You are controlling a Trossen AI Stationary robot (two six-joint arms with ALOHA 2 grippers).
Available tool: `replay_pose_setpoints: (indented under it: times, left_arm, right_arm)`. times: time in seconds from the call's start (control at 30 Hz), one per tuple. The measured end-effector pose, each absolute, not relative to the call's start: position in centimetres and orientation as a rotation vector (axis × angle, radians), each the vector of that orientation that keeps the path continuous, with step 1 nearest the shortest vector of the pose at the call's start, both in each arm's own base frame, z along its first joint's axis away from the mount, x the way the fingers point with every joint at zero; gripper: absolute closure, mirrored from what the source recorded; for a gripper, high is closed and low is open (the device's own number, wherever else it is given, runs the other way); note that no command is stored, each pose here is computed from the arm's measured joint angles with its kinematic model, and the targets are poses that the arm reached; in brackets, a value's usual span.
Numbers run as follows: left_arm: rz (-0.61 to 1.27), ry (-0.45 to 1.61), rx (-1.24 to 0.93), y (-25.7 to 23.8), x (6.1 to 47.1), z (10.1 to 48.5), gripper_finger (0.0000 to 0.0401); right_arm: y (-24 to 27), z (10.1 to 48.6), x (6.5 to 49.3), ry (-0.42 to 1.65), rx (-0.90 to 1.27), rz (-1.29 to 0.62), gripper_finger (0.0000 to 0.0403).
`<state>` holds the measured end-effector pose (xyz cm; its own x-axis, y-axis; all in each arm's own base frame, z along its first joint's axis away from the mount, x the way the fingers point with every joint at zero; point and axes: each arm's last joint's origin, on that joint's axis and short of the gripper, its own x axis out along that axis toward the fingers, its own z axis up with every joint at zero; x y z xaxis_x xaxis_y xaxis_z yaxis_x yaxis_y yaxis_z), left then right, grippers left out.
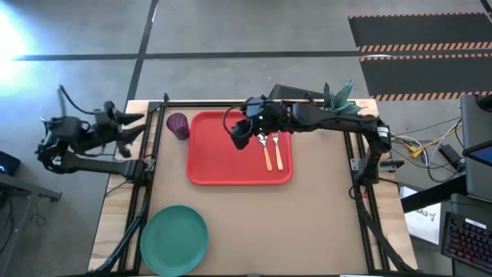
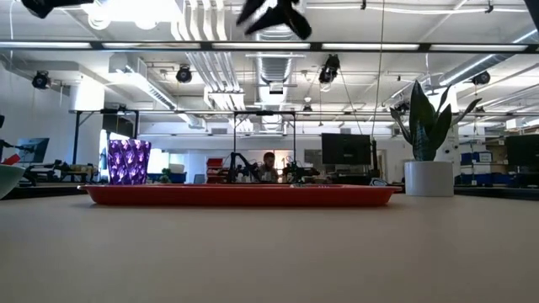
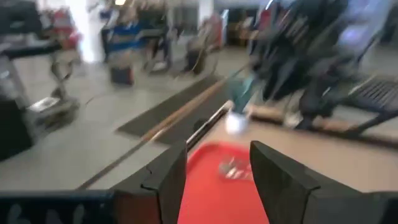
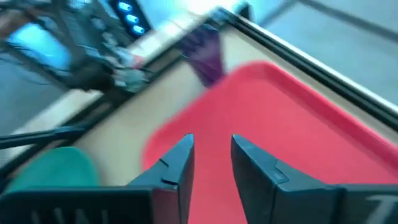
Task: Pick and place plate/cup/fork/spoon on tray
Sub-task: Put the violet glass to the top left of the red tray
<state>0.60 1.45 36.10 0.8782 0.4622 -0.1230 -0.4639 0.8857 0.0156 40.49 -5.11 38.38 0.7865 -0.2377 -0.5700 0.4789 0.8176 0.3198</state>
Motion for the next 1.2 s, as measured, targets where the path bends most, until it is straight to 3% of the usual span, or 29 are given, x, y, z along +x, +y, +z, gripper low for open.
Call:
replay_pose_setpoints:
  times: [0.3, 0.5, 0.83, 1.2]
  left_arm:
    - [0.551, 0.401, -0.101, 1.3, 4.7, 34.6, 0.0241]
    - [0.661, 0.635, -0.067, 1.2, 8.2, 33.2, 0.0241]
    - [0.821, 0.813, -0.180, 2.2, 12.1, 31.5, 0.0241]
    - [0.776, 0.896, -0.419, 6.0, 11.4, 31.2, 0.0241]
  right_arm:
    - [0.1, 45.2, 39.4, 0.377, 0.328, -0.202, 0.0286]
    - [2.1, 47.8, 37.6, 0.381, 0.262, -0.119, 0.0293]
    - [3.1, 48.9, 35.8, 0.466, 0.239, 0.017, 0.0289]
    - [3.4, 48.7, 35.4, 0.511, 0.204, 0.124, 0.0291]
